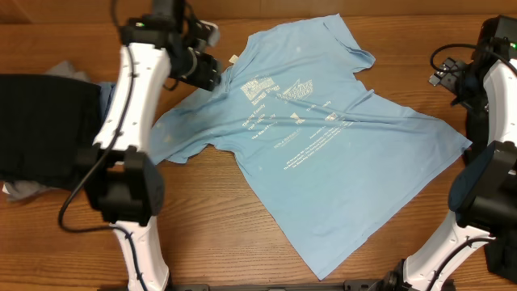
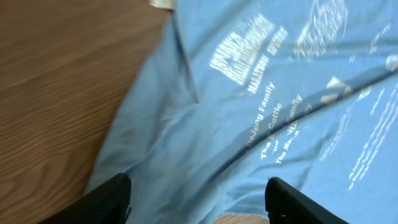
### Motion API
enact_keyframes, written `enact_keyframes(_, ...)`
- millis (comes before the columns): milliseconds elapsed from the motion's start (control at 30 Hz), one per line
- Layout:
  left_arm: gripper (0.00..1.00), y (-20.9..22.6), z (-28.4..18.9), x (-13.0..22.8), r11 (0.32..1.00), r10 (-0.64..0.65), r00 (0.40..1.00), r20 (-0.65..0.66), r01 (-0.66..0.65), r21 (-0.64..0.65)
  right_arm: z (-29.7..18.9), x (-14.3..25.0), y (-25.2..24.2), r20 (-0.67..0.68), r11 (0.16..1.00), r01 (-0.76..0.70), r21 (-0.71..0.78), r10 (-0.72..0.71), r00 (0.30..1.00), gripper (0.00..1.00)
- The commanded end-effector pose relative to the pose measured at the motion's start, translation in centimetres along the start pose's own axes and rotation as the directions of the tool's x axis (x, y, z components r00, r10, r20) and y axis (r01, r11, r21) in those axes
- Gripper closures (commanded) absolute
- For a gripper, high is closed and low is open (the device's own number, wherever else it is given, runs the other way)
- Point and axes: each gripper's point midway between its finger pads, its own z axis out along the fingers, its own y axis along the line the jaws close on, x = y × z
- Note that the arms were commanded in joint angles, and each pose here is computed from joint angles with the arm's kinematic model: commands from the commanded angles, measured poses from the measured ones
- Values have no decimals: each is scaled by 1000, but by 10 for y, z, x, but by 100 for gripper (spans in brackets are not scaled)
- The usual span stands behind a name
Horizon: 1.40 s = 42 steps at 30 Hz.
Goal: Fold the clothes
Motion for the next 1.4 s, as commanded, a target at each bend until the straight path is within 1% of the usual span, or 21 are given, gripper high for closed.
enact_keyframes(0,36,-17,50,13,993,101,991,-85,-95,71,-5,-7,0,20,1000,-7,-8,8,1000,0)
enact_keyframes(67,43,-19,66,15,992,105,989,-101,-98,79,-5,-7,0,20,1000,-7,-8,8,1000,0)
enact_keyframes(133,43,-20,75,18,992,108,987,-115,-99,85,-5,-7,0,20,1000,-7,-8,8,1000,0)
enact_keyframes(233,41,-22,86,23,992,101,985,-140,-88,93,-5,-7,0,20,1000,-7,-8,8,1000,0)
enact_keyframes(300,36,-21,92,26,992,93,984,-153,-79,93,-5,-7,0,20,1000,-7,-8,8,1000,0)
enact_keyframes(333,35,-20,94,27,993,92,983,-158,-79,89,-5,-7,0,20,1000,-7,-8,8,1000,0)
enact_keyframes(400,35,-14,95,26,995,90,983,-160,-82,58,-5,-7,0,19,1000,-7,-8,7,1000,0)
enact_keyframes(500,36,-1,96,20,998,47,989,-143,-51,-22,-5,-7,0,19,1000,-7,-8,7,1000,0)
enact_keyframes(900,35,1,100,2,997,65,995,-76,-68,-38,-5,-7,0,19,1000,-7,-8,7,1000,0)
enact_keyframes(1367,35,0,102,1,999,29,997,-69,-32,-43,-5,-7,0,20,1000,-7,-8,8,1000,0)
